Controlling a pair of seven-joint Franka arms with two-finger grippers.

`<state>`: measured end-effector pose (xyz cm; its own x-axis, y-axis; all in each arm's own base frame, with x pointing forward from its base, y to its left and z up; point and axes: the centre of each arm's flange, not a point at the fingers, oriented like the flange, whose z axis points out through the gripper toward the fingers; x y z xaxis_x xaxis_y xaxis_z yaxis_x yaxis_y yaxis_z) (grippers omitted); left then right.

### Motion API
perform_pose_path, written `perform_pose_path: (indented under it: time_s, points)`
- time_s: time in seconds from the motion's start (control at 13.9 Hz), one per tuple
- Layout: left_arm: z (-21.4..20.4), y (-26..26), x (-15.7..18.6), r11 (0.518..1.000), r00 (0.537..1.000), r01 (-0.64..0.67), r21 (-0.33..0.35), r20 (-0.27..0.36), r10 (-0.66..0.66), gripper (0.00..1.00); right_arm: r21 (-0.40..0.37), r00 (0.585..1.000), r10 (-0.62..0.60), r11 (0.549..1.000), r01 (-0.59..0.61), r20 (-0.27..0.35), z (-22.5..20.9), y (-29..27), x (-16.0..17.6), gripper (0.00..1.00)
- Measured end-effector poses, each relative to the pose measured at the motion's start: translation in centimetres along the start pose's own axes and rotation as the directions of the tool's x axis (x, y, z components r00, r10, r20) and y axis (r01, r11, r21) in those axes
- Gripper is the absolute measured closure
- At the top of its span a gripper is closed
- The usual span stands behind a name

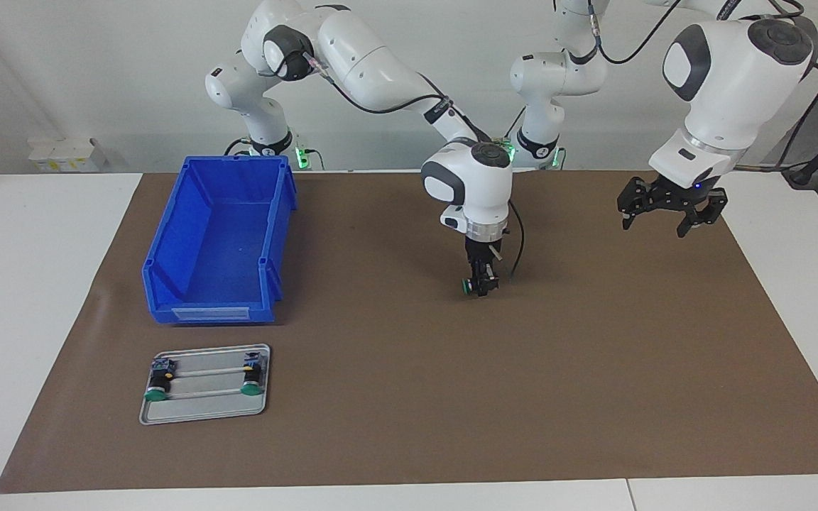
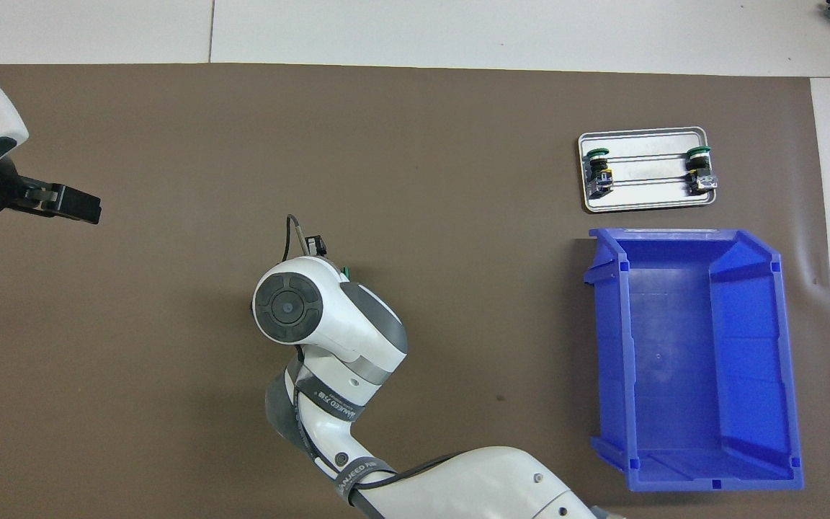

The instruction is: Place and press button with both arms

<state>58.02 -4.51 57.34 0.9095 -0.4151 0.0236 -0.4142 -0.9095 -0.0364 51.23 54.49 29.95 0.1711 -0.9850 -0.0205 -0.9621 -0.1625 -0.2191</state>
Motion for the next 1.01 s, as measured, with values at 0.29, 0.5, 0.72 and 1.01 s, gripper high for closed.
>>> perform_pose_path:
  time_s: [0.29,0.5,0.72,1.01]
  points:
    - [1.0,0.5,-0.6,0.969,0.972,-0.234,-0.083,-0.03,0.232,0.0,0.022,0.999,-0.029,0.999,0.03,-0.016,-0.4,0.3,-0.5,0.22]
    - [2.7,1.3,-1.0,0.928,0.936,-0.349,-0.13,-0.093,0.339,0.0,0.023,0.998,-0.05,0.998,0.051,-0.03,-3.5,-0.7,0.4,0.0]
    - [6.4,4.9,-0.5,0.878,0.887,-0.461,-0.129,-0.113,0.448,0.0,0.034,0.991,-0.128,0.991,0.129,-0.036,-9.4,-3.3,5.9,0.0]
    - [12.3,12.0,0.4,0.773,0.776,-0.622,-0.121,-0.229,0.588,0.0,0.042,0.957,-0.283,0.957,0.286,-0.061,-16.8,-6.2,19.4,0.0]
